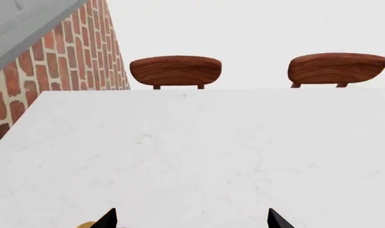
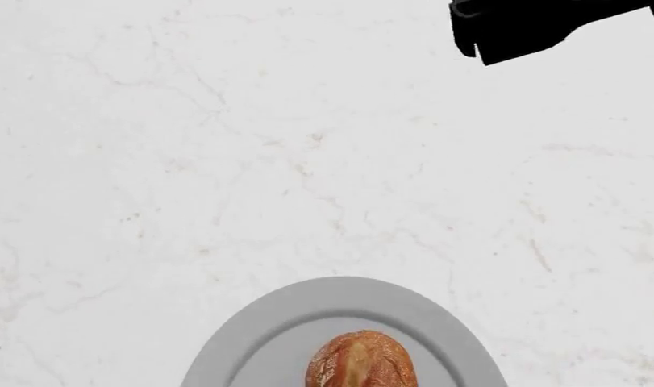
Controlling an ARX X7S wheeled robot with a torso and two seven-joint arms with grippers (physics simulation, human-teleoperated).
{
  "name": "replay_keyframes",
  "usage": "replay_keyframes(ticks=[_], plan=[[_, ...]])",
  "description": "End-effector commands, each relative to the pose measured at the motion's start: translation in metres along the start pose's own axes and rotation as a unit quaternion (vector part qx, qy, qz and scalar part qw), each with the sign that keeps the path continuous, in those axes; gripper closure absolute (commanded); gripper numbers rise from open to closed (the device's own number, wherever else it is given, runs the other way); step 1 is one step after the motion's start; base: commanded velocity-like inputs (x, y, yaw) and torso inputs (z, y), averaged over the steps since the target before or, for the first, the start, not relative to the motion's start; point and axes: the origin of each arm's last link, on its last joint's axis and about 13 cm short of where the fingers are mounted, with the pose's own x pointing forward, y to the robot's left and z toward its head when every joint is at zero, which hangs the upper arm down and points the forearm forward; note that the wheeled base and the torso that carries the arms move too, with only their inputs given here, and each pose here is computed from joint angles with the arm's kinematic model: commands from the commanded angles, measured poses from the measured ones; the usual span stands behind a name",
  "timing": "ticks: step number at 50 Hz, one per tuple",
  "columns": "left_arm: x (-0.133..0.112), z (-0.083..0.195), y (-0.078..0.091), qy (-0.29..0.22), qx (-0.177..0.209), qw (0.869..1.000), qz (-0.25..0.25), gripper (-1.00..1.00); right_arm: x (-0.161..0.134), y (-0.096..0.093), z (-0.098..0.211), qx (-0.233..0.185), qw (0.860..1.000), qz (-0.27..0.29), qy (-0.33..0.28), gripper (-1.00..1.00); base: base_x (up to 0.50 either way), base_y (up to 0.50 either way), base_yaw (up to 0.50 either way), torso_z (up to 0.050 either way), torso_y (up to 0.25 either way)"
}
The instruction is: Place all breads on the cutting board.
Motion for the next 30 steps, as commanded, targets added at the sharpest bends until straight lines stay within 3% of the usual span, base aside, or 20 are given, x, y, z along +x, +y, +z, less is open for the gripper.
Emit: replay_keyframes(ticks=[1, 7, 11, 13, 19, 23, 27, 30], plan=[[-0.035, -0.008, -0.026, -0.026, 0.080, 0.985, -0.152, -1.00, -0.008, -0.025, 0.029, 0.012, 1.000, -0.015, -0.015, -1.00, 0.00, 0.01, 0.00, 0.000, 0.000], [-0.038, -0.009, -0.040, -0.028, 0.084, 0.974, -0.209, -1.00, -0.008, -0.036, 0.039, -0.003, 1.000, -0.025, -0.006, -1.00, 0.00, 0.01, 0.00, 0.000, 0.000], [-0.040, -0.014, -0.052, -0.033, 0.108, 0.961, -0.253, -1.00, -0.010, -0.042, 0.040, -0.014, 0.999, -0.033, 0.003, -1.00, 0.00, 0.01, 0.00, 0.000, 0.000], [-0.045, -0.019, -0.060, -0.037, 0.159, 0.943, -0.291, -1.00, -0.012, -0.045, 0.040, -0.021, 0.999, -0.038, 0.006, -1.00, 0.00, 0.01, 0.00, 0.000, 0.000], [-0.045, -0.027, -0.075, -0.007, 0.201, 0.916, -0.348, -1.00, -0.015, -0.054, 0.039, -0.028, 0.998, -0.051, 0.022, -1.00, 0.00, 0.01, 0.00, 0.000, 0.000], [-0.048, -0.027, -0.086, -0.001, 0.218, 0.891, -0.399, -1.00, -0.015, -0.060, 0.040, -0.036, 0.997, -0.060, 0.031, -1.00, 0.00, 0.01, 0.00, 0.000, 0.000], [-0.049, -0.024, -0.097, 0.031, 0.234, 0.881, -0.410, -1.00, -0.015, -0.062, 0.042, -0.041, 0.997, -0.062, 0.035, -1.00, 0.00, 0.01, 0.00, 0.000, 0.000], [-0.052, -0.023, -0.110, 0.079, 0.223, 0.864, -0.445, -1.00, -0.015, -0.065, 0.044, -0.041, 0.996, -0.064, 0.038, -1.00, 0.00, 0.01, 0.00, 0.000, 0.000]])
